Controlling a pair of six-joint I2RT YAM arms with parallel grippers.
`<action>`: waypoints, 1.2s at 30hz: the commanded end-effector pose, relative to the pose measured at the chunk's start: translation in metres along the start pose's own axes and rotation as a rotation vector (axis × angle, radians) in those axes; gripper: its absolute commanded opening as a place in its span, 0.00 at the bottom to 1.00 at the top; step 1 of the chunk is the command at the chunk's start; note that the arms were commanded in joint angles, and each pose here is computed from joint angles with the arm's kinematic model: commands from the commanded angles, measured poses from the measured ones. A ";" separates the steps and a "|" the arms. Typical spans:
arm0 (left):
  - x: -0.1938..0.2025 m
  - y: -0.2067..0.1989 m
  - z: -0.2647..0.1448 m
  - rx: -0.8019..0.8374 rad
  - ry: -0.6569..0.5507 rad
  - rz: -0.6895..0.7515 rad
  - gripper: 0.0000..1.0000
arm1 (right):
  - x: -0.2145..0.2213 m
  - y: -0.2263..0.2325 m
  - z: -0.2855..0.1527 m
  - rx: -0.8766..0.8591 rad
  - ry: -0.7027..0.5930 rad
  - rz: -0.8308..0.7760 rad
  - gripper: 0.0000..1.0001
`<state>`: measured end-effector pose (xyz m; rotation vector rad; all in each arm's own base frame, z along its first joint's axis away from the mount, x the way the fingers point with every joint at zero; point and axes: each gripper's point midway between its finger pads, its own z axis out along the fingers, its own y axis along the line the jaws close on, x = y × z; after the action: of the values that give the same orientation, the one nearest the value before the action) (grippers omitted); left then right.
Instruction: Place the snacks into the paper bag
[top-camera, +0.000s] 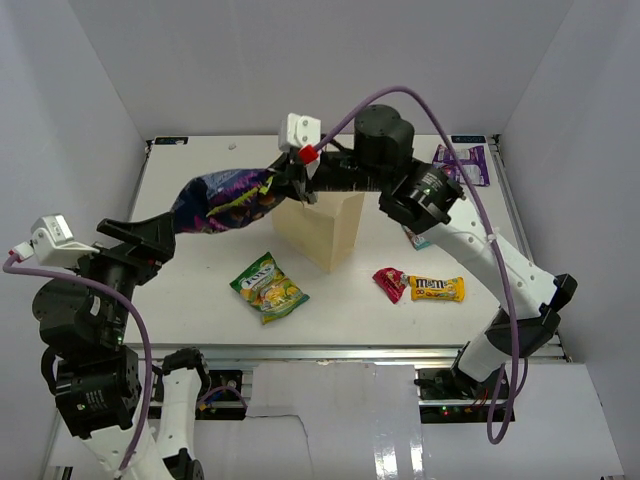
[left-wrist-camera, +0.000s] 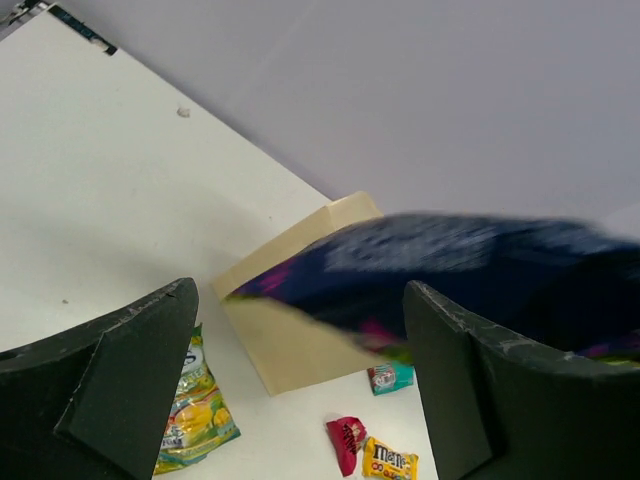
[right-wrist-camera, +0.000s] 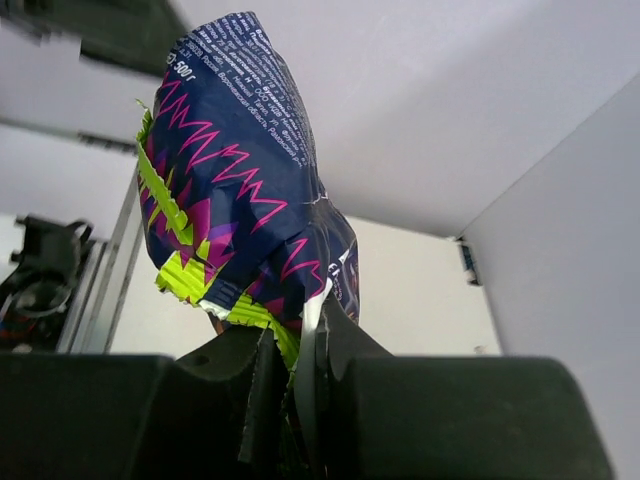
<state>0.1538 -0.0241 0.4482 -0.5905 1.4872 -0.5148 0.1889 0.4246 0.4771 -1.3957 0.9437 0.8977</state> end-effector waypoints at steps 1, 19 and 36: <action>0.009 0.023 0.008 -0.088 0.010 -0.016 0.94 | -0.128 -0.055 -0.043 0.222 -0.324 -0.178 0.08; 0.067 0.057 0.021 -0.098 0.140 -0.072 0.94 | -0.077 -0.171 -0.136 0.733 -0.217 -0.153 0.08; 0.104 0.077 0.031 -0.104 0.234 -0.120 0.94 | -0.001 -0.154 -0.140 0.692 -0.127 0.059 0.08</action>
<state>0.1848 -0.0288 0.3138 -0.7487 1.7343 -0.5974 0.3538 0.2955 0.4278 -0.8162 1.4046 0.5681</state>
